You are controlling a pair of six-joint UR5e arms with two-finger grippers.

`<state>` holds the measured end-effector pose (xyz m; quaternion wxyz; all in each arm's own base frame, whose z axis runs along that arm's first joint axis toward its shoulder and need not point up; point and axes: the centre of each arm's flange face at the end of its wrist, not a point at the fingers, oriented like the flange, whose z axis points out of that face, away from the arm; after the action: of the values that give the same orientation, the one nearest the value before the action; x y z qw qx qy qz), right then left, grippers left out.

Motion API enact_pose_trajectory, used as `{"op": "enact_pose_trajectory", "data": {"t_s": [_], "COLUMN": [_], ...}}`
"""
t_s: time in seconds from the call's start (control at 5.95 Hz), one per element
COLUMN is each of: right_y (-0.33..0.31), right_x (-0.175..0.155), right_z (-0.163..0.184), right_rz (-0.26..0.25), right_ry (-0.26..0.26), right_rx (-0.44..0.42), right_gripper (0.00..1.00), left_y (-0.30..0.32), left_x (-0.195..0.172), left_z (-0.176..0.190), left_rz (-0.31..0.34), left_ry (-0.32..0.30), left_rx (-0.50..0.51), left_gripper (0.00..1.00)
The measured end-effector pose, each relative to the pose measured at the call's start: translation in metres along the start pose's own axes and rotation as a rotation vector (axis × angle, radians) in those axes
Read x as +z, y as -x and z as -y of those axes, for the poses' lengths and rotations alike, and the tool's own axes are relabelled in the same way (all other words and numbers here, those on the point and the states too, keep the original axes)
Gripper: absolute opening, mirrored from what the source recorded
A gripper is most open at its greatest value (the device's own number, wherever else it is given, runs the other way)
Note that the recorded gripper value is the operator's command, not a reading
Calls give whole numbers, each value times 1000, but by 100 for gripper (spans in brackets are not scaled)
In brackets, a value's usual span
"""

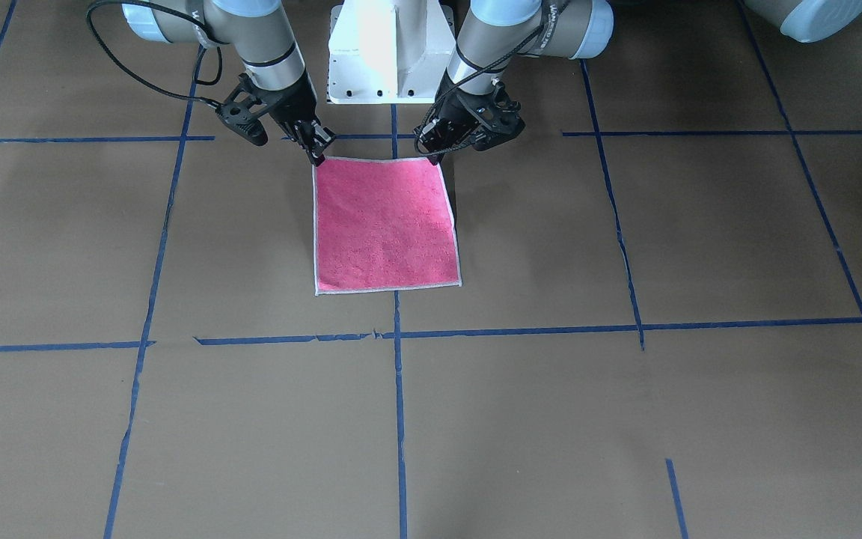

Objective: Fold towel twice with both arms
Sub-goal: 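Lift both near corners and fold them over onto the far edge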

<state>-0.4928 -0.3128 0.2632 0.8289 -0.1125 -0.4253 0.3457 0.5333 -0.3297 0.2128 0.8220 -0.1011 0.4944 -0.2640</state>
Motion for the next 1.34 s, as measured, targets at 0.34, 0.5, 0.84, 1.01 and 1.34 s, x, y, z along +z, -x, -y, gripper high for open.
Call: {"op": "enact_pose_trajectory", "data": {"t_s": [0.34,0.5,0.84,1.01,1.34], "right_y": [37,61,103,112,116], "right_x": [10,15,33,41,49], "right_z": [34,51,80,92,102], "right_rz": [12,20,12,-2,-17], "right_ry": [-62,-90,-141,-160,-173], "right_rx": [44,67,101,102,100], "right_gripper": [4,4,4,5,37], "left_y": [-30,-40,-44,-42,-44], "left_x": [9,16,24,29,37], "left_z": [40,58,84,90,97], "left_rz": [-15,-8,12,22,26], "left_ry": [-86,-115,-150,-158,-163], "left_rx": [-30,-29,-8,2,15], "left_gripper": [0,0,0,0,18]}}
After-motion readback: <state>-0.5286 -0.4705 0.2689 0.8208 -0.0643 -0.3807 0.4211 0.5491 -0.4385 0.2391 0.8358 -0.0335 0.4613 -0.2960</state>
